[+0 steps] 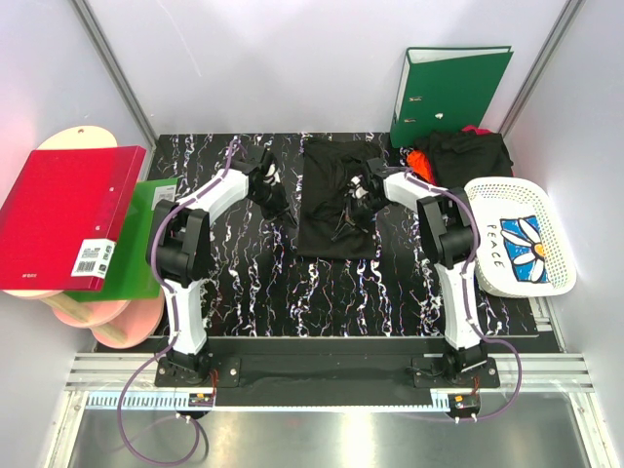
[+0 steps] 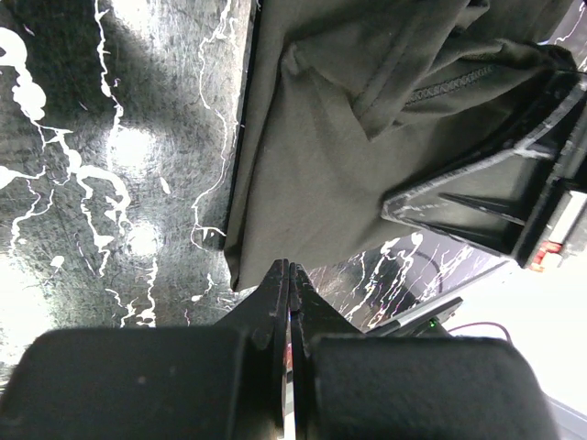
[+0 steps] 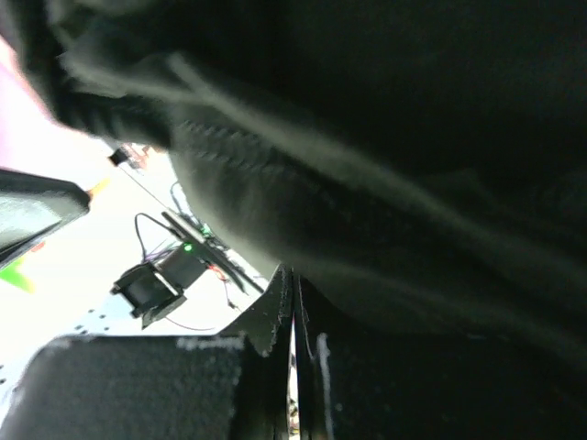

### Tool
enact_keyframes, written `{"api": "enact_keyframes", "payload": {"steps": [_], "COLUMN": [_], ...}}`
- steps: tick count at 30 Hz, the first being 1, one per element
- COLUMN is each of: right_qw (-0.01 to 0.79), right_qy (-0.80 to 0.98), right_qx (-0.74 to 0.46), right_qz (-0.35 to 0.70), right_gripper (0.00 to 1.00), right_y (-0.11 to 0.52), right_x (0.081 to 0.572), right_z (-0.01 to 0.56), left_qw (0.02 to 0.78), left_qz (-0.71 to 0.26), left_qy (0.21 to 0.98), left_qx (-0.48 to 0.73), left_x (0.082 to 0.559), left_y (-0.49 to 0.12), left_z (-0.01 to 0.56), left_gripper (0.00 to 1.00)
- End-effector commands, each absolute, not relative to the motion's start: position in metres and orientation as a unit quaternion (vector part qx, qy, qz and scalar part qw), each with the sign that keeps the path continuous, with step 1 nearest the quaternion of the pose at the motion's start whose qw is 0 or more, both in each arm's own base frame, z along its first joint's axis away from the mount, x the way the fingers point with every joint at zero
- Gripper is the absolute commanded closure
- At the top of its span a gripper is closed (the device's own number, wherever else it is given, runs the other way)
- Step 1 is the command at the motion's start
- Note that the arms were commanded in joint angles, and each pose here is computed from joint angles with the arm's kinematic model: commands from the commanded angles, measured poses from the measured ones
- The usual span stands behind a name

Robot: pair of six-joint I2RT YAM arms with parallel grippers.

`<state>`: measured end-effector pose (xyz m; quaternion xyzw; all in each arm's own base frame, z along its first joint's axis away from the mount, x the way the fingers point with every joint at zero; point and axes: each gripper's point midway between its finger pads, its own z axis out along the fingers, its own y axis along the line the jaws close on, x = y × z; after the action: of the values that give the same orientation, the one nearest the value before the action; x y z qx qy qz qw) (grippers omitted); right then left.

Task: Fold and stack the t-shirts
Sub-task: Fold the folded rectangular tshirt in 1/3 of the way

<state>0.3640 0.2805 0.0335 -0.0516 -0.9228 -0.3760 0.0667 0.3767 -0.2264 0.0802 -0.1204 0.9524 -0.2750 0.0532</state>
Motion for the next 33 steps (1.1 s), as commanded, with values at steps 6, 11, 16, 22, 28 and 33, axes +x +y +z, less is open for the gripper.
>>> {"api": "enact_keyframes", "payload": {"steps": [6,11,16,22,28,33], "right_qw": [0.012,0.008,-0.004,-0.102,-0.256,-0.267], "right_qy": [-0.922,-0.916,-0.92,-0.944,-0.94,-0.899], "right_qx": [-0.029,-0.032,-0.04,-0.047,-0.069,-0.214], "right_qz": [-0.387,-0.4,-0.389,-0.31,-0.216,-0.273], "right_gripper": [1.0,1.0,1.0,1.0,0.55,0.0], "right_y": [0.302,0.315,0.316,0.288,0.21,0.125], "right_x": [0.419,0.445,0.461,0.482,0.488,0.458], "right_z": [0.032,0.031,0.023,0.056,0.15,0.166], "left_qw": [0.073,0.072,0.072,0.069,0.067,0.072], "left_qz": [-0.287,-0.285,-0.284,-0.278,-0.27,-0.271], "left_qy": [0.949,0.949,0.95,0.953,0.957,0.957], "left_qx": [-0.11,-0.11,-0.108,-0.101,-0.082,-0.08], "left_x": [0.389,0.39,0.39,0.386,0.381,0.38], "left_y": [-0.221,-0.22,-0.219,-0.216,-0.212,-0.212], "left_z": [0.095,0.095,0.097,0.094,0.085,0.078], "left_gripper": [1.0,1.0,1.0,1.0,0.15,0.01]}}
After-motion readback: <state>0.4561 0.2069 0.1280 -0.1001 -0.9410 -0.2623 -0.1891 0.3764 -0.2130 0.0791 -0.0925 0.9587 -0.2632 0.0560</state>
